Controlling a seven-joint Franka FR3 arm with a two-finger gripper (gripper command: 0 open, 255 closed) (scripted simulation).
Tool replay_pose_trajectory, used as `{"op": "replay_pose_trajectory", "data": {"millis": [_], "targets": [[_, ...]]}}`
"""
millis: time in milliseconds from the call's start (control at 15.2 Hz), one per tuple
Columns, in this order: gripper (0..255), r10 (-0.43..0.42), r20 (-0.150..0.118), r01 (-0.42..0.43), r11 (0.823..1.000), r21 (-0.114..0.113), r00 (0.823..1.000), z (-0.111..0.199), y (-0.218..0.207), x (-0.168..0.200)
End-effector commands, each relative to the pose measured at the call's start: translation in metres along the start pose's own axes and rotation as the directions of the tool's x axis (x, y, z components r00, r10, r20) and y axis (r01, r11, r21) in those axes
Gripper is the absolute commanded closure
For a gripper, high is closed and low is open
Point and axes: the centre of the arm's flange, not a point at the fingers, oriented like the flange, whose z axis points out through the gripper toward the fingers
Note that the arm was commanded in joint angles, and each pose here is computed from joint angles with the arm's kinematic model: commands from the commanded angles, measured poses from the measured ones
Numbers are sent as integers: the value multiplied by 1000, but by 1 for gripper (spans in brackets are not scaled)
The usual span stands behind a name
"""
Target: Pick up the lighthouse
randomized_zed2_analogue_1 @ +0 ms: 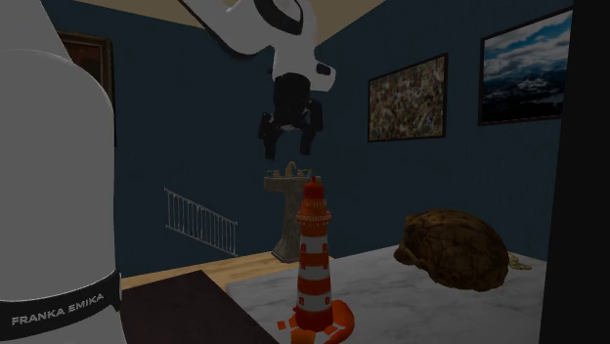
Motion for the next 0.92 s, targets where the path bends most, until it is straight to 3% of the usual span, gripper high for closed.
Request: {"op": "replay_pose_trajectory", "data": {"millis": [0, 396, 858], "targets": [[0, -31, 13, 31, 999, -31, 999, 20, 10, 20], [0, -111, 59, 117, 986, -116, 992, 76, 19, 73], [0, -111, 59, 117, 986, -116, 992, 111, 15, 82]]}}
